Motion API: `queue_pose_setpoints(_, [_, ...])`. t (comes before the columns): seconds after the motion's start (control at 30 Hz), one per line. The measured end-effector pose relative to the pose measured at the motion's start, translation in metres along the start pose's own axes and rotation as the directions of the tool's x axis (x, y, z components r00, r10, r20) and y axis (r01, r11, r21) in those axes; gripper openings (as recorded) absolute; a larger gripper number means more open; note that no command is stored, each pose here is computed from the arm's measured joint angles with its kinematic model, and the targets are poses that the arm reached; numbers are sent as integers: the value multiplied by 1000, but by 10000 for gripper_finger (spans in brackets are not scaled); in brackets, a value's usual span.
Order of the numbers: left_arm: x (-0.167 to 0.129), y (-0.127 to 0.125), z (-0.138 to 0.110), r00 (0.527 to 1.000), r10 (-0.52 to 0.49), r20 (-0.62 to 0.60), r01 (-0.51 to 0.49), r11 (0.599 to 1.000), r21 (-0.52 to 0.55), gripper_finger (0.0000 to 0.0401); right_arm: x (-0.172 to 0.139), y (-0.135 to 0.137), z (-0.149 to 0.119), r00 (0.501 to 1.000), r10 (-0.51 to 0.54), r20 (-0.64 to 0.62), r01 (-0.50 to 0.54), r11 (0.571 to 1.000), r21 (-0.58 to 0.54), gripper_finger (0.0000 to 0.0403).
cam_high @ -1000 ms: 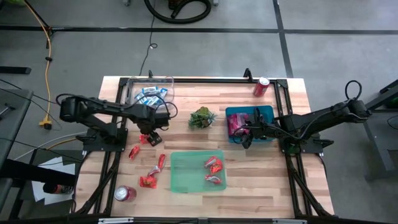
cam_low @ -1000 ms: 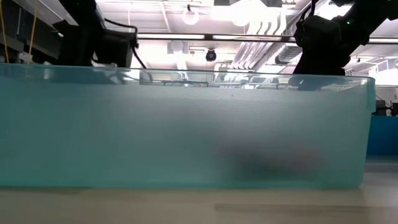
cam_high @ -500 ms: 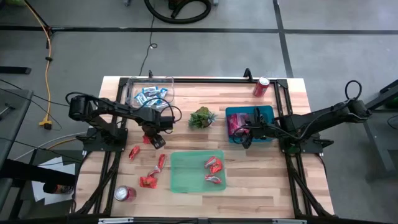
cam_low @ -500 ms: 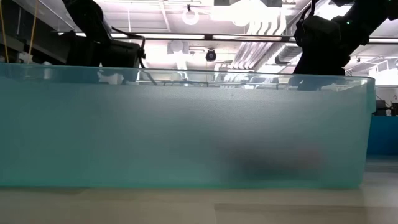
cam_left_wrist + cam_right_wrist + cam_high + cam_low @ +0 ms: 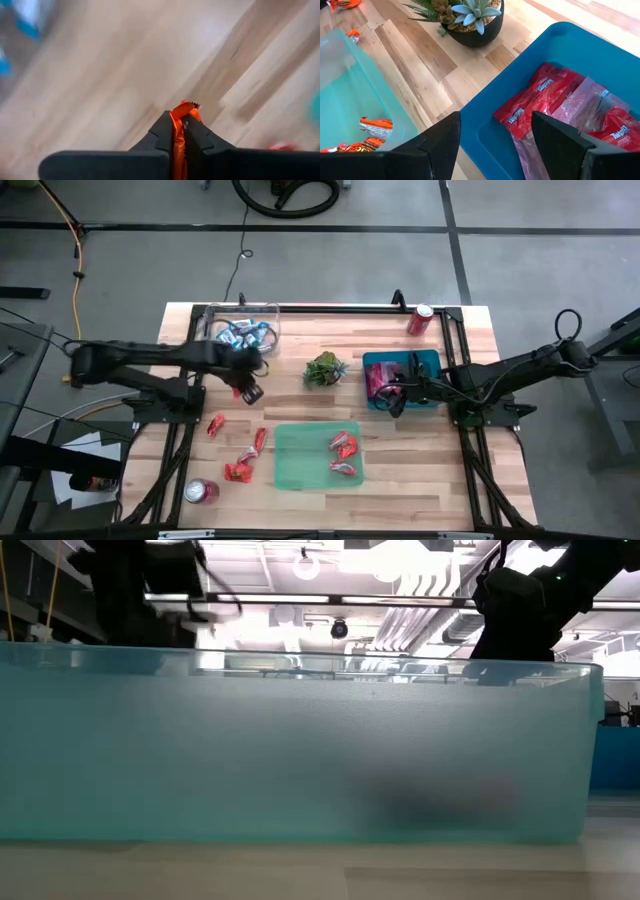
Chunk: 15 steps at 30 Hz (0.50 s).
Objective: Sort candy
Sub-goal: Put the orange candy into the green transparent bin
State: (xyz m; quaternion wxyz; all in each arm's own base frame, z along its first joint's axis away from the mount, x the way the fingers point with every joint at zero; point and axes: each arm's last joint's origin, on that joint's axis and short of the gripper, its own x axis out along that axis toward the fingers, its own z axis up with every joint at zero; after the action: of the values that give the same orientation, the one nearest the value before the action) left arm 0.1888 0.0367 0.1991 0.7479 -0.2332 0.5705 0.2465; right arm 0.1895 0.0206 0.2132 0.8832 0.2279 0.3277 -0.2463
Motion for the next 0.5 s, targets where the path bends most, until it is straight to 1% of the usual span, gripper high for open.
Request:
queue_pose_setpoints(0.07, [-18,2,1,988,-64,138,64,998,2,4,0,0,0,1000,2,1,-2,1000,2,238])
queue_pose_setpoints(0.1, [-28,2,2,970,-102,222,103,995,3,3,0,0,0,1000,2,2,-2,1000,2,238])
queue_pose_setpoints(0.13, [-38,2,3,942,-137,307,144,990,0,3,0,0,0,1000,2,2,-2,1000,3,238])
queue_pose_setpoints(0.2, [-57,0,8,856,-213,471,233,972,18,3,0,0,0,1000,2,2,-2,1000,14,238])
queue_pose_setpoints(0.27, [-75,-3,13,743,-287,605,315,947,61,2,0,0,0,1000,3,3,-3,999,34,238])
queue_pose_setpoints(0.33, [-89,-6,17,630,-343,696,380,919,109,1,0,0,0,1000,3,2,-3,999,50,238])
queue_pose_setpoints(0.4, [-99,-10,20,538,-383,751,423,893,153,1,0,0,0,1000,3,3,-3,999,52,238])
queue_pose_setpoints(0.43, [-103,-12,21,506,-398,765,436,884,170,1,0,0,0,1000,4,2,-4,999,52,238])
queue_pose_setpoints(0.5, [-105,-15,22,475,-416,776,452,871,191,1,0,0,0,1000,3,3,-3,999,48,238])
